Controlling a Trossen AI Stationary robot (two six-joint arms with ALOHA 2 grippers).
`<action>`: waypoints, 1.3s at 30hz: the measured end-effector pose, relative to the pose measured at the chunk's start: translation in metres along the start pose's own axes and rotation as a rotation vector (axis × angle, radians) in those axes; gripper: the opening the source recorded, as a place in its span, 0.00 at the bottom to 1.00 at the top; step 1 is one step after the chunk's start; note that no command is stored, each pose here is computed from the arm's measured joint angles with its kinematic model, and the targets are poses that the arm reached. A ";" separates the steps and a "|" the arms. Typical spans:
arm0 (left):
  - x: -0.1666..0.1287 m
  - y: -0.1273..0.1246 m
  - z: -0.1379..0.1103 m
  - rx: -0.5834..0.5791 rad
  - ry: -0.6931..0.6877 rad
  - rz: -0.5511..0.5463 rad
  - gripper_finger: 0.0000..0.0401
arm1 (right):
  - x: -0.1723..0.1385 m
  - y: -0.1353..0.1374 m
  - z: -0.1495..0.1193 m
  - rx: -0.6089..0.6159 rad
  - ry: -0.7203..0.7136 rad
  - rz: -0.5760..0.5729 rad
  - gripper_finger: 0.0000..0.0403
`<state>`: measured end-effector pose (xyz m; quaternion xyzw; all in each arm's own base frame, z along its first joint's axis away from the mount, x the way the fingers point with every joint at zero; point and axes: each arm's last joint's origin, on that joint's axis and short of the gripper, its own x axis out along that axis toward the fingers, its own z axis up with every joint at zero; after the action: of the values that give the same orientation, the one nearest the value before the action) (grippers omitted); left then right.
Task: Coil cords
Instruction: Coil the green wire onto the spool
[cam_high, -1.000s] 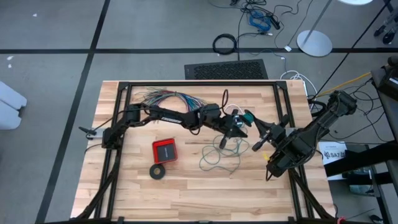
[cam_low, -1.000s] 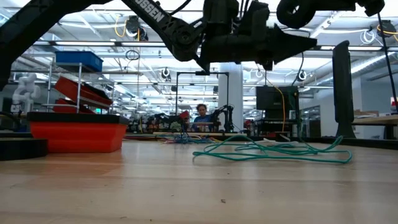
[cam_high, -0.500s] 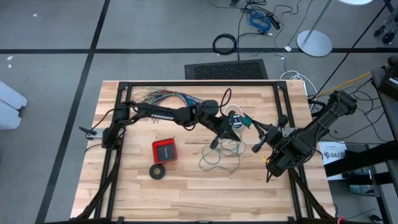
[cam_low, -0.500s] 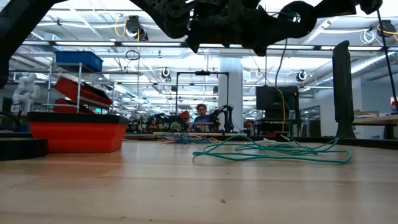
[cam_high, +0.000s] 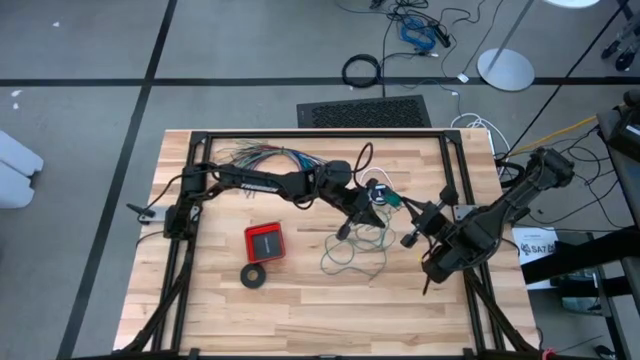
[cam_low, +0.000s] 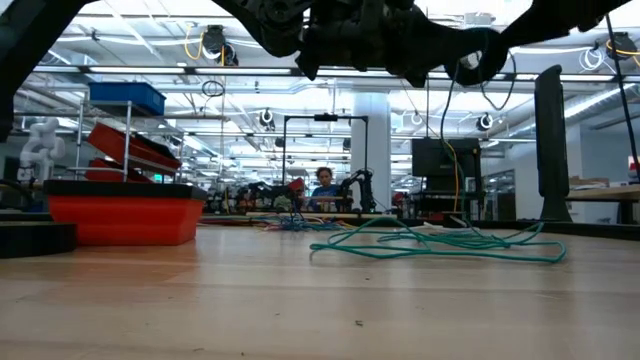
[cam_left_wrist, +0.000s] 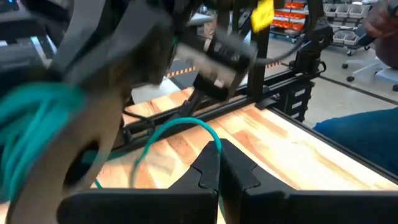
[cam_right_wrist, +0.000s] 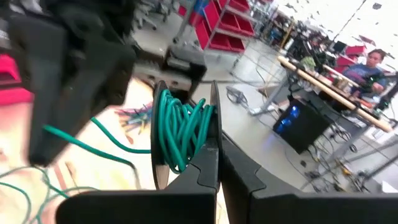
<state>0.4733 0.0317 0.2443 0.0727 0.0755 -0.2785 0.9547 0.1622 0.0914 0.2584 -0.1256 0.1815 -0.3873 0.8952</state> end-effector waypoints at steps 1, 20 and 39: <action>0.001 -0.001 0.001 0.004 -0.004 0.000 0.00 | 0.002 0.001 0.000 -0.011 0.013 -0.005 0.00; -0.028 0.023 -0.025 -0.165 0.251 0.163 0.00 | -0.004 0.004 -0.001 0.016 -0.035 0.004 0.00; -0.090 0.012 0.037 -0.017 0.453 0.440 0.00 | -0.002 0.004 -0.002 -0.002 0.018 0.026 0.00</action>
<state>0.4086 0.0817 0.2981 0.1396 0.2709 -0.0415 0.9515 0.1628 0.0956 0.2556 -0.1206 0.1915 -0.3765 0.8984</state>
